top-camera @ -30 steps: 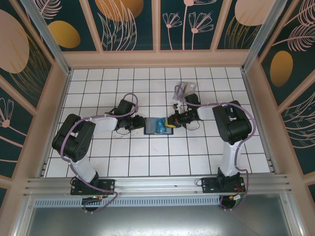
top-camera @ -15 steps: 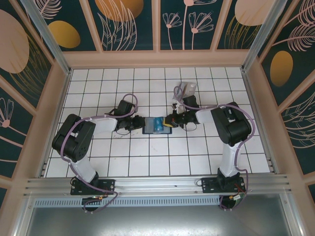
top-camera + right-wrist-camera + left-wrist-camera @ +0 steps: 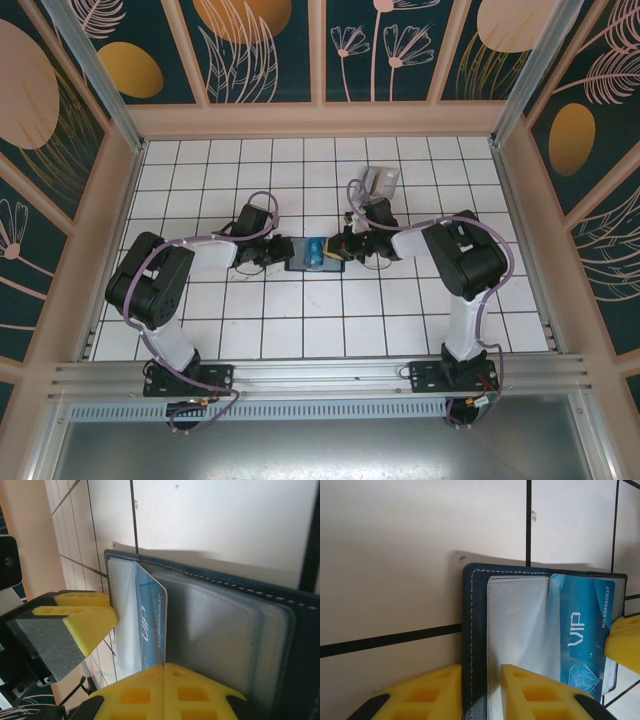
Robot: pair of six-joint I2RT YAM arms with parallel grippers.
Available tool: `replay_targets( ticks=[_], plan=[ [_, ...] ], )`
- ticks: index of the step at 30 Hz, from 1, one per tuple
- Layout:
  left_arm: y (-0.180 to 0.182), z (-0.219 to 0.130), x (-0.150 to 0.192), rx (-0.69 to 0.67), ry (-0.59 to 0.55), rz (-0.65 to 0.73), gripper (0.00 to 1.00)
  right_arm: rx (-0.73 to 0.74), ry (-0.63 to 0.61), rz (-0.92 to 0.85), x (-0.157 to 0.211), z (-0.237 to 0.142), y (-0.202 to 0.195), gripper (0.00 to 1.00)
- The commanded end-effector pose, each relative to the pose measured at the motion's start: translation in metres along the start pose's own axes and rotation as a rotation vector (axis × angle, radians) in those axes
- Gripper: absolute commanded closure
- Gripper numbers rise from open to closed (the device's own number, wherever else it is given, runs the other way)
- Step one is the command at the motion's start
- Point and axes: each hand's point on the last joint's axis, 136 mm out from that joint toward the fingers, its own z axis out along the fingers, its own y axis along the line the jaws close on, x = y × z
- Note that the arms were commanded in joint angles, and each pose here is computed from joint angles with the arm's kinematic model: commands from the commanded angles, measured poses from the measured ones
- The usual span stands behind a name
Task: Put the credit cards into the card holder
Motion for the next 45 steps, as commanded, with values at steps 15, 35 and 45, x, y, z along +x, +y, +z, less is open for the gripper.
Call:
replay_targets(
  ticks=[15,35,45],
  plan=[
    [0.005,-0.002,0.011,-0.022,-0.003,-0.013,0.73,0.017,0.059,-0.018,0.018,0.007,0.01,1.0],
    [0.015,0.008,0.01,-0.065,0.005,-0.034,0.92,0.031,0.188,-0.006,0.012,-0.018,0.008,1.0],
    [0.018,0.007,0.011,-0.072,-0.001,-0.033,0.92,0.019,0.251,0.023,0.018,-0.001,0.0,1.0]
  ],
)
